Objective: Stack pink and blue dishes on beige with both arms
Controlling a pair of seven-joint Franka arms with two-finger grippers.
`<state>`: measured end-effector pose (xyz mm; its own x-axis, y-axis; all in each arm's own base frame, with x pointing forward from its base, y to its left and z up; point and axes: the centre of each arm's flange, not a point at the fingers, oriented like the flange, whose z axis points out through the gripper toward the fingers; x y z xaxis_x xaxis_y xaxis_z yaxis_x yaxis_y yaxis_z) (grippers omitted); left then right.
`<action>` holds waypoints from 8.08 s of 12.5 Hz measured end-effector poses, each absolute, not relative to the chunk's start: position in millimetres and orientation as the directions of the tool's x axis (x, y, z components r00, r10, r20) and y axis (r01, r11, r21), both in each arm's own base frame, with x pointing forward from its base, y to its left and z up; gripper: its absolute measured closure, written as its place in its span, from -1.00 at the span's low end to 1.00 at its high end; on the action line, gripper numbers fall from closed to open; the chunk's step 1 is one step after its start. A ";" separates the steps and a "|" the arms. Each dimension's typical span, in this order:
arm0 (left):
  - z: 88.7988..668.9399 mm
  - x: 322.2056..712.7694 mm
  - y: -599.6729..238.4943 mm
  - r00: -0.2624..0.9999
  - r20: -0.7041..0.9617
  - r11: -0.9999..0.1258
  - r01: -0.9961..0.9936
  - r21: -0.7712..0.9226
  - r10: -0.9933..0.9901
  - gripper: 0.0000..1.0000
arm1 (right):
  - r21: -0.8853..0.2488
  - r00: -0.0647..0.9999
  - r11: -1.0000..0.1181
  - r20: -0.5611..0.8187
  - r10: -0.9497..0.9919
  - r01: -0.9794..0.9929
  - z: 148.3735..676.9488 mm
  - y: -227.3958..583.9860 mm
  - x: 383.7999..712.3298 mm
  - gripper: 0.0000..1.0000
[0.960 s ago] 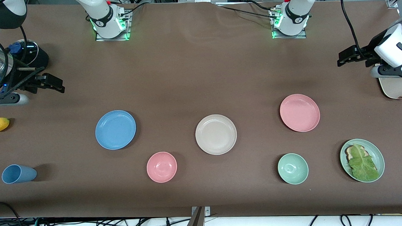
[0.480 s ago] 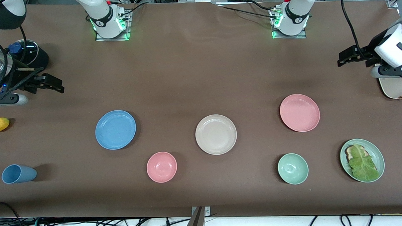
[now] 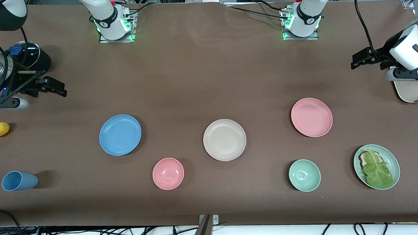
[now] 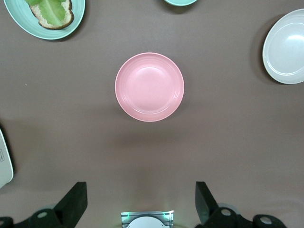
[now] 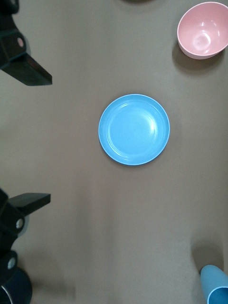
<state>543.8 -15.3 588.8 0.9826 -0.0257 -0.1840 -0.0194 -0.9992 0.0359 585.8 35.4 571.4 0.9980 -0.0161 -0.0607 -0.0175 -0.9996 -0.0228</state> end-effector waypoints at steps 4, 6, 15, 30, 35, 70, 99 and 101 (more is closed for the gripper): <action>566.8 555.0 -14.4 0.975 -0.222 -0.999 -0.018 0.040 -0.026 -1.00 | -0.023 0.998 -1.000 -0.061 -0.016 -0.018 571.4 35.4 585.8 -1.00; 537.5 566.8 -13.5 0.962 -0.272 -0.999 -0.016 0.045 -0.027 -1.00 | -0.023 0.998 -1.000 -0.061 -0.016 -0.018 571.5 35.4 585.8 -1.00; 429.6 616.3 -6.7 0.947 -0.321 -0.997 0.008 0.072 -0.016 -1.00 | -0.023 0.998 -1.000 -0.060 -0.017 -0.018 571.6 35.3 585.9 -1.00; 264.4 636.8 138.6 0.970 -0.177 -0.876 -0.061 0.479 -0.165 -1.00 | -0.023 0.998 -1.000 -0.060 -0.017 -0.019 571.7 35.1 585.9 -1.00; 223.3 624.5 136.4 0.980 -0.148 -0.866 -0.042 0.497 -0.132 -1.00 | -0.023 0.998 -1.000 -0.061 -0.017 -0.019 571.7 35.0 585.9 -1.00; 272.7 653.3 -58.4 0.978 -0.207 -0.848 0.101 0.520 -0.011 0.89 | 0.000 0.993 -0.999 -0.103 0.048 0.048 461.5 40.0 634.7 -1.00; 184.0 634.1 -275.8 0.982 -0.137 -0.884 0.175 0.433 0.128 0.57 | 0.016 0.998 -0.998 0.025 0.064 0.064 191.3 7.1 603.0 0.15; 183.1 634.8 -274.0 0.982 -0.137 -0.885 0.177 0.431 0.130 0.16 | 0.015 0.998 -0.998 0.026 0.063 0.063 191.5 7.4 603.2 0.57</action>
<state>634.8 -274.0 183.1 0.9820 0.1304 -0.1366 0.1774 -0.8846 0.4312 603.2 7.4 191.5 0.9977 0.0632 0.0257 0.0628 -0.9979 0.0151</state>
